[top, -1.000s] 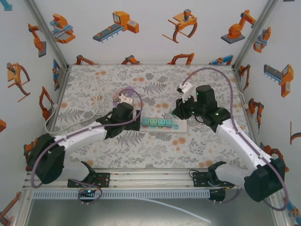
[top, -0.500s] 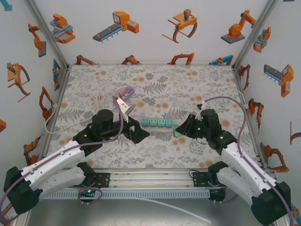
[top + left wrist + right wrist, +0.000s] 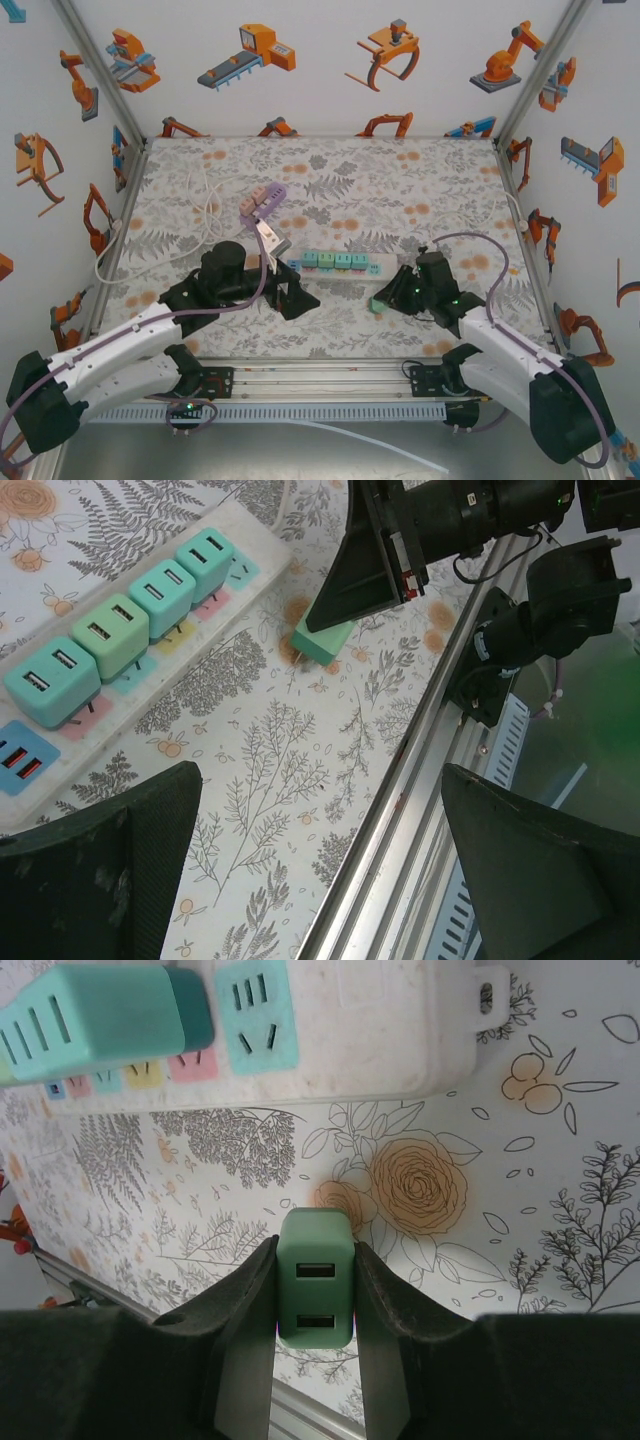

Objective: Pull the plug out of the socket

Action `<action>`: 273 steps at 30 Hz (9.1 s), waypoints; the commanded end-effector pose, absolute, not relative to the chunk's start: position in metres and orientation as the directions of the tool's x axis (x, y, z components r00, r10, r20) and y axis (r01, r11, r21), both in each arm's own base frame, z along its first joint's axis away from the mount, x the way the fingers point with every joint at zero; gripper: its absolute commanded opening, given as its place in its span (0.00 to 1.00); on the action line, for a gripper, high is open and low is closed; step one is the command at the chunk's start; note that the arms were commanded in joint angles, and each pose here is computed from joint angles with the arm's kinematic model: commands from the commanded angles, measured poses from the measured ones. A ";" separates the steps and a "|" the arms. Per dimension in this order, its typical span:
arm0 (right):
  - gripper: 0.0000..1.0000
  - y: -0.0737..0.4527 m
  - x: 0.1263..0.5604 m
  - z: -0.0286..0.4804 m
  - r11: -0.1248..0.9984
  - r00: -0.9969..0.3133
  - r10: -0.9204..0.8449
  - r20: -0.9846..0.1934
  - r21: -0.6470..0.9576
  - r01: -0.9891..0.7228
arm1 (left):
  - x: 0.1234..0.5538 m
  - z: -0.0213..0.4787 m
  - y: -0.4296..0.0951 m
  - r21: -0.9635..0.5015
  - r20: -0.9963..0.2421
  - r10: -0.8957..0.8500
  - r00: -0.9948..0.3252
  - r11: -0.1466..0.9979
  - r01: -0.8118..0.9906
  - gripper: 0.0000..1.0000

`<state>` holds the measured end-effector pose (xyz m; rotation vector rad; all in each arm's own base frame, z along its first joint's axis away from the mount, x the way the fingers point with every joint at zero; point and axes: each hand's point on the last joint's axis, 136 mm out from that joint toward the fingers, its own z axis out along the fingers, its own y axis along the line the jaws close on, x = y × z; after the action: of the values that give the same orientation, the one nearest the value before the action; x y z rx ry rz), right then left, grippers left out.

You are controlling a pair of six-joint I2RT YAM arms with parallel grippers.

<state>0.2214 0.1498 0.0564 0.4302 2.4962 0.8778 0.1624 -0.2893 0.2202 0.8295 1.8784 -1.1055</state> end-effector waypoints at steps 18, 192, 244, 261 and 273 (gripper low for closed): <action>0.61 0.118 0.216 0.051 0.817 -0.802 0.449 -0.395 0.544 0.190 | 0.173 0.215 -0.280 -0.346 -0.880 0.127 -0.457 0.488 0.802 0.97; 0.00 0.194 0.224 0.158 0.637 -0.787 0.442 -0.431 0.768 -0.063 | 0.128 0.250 -0.281 -0.285 -0.904 0.218 -0.367 0.329 0.900 0.97; 0.45 0.173 0.237 0.128 0.841 -0.671 0.352 -0.653 0.536 -0.080 | 0.163 0.209 -0.284 -0.052 -0.900 0.331 -0.283 0.563 0.824 0.97; 0.67 0.234 0.253 0.222 0.632 0.127 -0.364 -0.923 -0.345 -0.695 | 0.217 0.201 -0.202 -0.058 -0.901 0.152 -0.407 0.887 0.459 0.97; 0.66 0.285 0.235 0.195 0.092 0.269 -0.419 -0.867 -0.335 -0.938 | 0.266 0.168 -0.174 -0.223 -0.821 -0.030 -0.570 0.936 0.273 0.97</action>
<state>0.2512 0.2730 0.1933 -1.3313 1.4411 0.5513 0.2587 -0.1682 0.1722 0.2242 2.1111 -0.3260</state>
